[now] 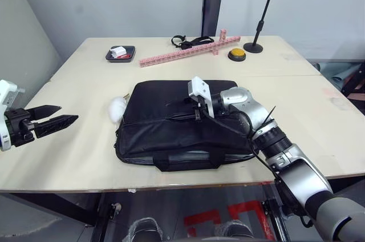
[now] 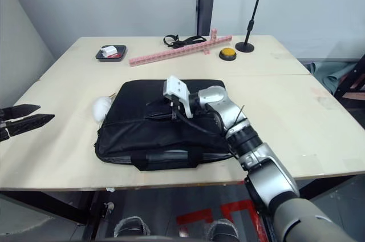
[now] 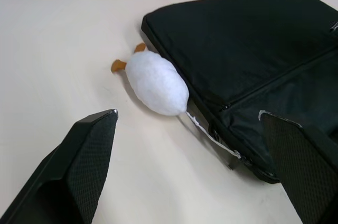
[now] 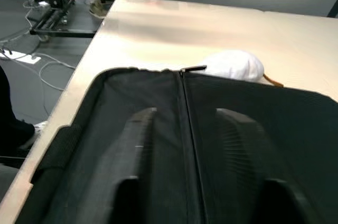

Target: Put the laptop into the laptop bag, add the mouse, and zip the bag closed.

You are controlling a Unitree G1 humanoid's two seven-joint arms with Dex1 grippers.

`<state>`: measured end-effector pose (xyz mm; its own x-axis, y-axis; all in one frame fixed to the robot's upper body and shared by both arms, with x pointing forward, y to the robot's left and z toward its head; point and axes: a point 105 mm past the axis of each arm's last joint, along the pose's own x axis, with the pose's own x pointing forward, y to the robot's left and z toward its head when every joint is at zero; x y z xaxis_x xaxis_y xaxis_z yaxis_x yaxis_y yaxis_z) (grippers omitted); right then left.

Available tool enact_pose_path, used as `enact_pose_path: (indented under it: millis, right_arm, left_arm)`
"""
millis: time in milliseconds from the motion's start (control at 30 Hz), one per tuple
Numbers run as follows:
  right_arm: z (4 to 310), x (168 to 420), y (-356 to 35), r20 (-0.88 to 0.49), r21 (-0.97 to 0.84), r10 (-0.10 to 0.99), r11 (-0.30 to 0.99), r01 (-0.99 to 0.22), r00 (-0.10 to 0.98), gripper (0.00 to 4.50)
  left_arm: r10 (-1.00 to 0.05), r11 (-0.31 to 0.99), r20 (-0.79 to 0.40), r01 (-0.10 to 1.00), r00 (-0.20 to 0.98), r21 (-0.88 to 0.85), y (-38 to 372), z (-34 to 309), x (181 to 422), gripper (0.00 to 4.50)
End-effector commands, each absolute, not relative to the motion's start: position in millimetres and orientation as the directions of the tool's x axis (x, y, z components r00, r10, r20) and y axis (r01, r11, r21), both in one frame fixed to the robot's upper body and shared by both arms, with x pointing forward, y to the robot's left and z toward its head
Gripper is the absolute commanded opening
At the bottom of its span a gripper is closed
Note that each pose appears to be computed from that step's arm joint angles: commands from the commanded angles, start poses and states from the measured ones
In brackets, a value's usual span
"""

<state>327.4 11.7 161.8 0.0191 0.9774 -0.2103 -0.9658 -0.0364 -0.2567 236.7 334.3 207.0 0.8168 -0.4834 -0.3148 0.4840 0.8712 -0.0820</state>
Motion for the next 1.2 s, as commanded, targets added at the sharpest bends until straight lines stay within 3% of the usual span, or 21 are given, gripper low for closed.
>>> enact_pose_path:
  millis: [33,100,300,500,933,1200]
  right_arm:
    - [157,328,16,-0.232,-0.308,0.973,-0.056,-0.95,0.018,0.54]
    - [146,330,15,-0.251,-0.287,0.967,-0.046,-0.957,0.029,0.02]
    - [107,339,2,-0.341,-0.201,0.938,-0.003,-0.98,0.067,0.02]
    - [77,330,-2,-0.381,-0.152,0.923,-0.01,-0.988,0.049,0.02]
    - [74,330,-7,-0.375,-0.14,0.924,0.026,-0.99,0.077,0.02]
    - [76,331,-10,-0.381,-0.143,0.92,0.038,-0.989,0.09,0.02]
  left_arm:
    - [-0.472,0.875,-0.28,0.482,0.836,-0.039,335,220,234,4.5]
    - [-0.47,0.876,-0.284,0.481,0.836,-0.036,335,220,234,4.5]
    - [-0.474,0.873,-0.293,0.486,0.83,-0.036,332,214,241,4.5]
    - [-0.449,0.892,-0.258,0.444,0.855,-0.081,329,195,278,4.5]
    - [-0.444,0.895,-0.264,0.411,0.856,-0.174,299,144,348,4.5]
    - [-0.44,0.897,-0.327,0.396,0.836,-0.194,286,113,370,4.5]
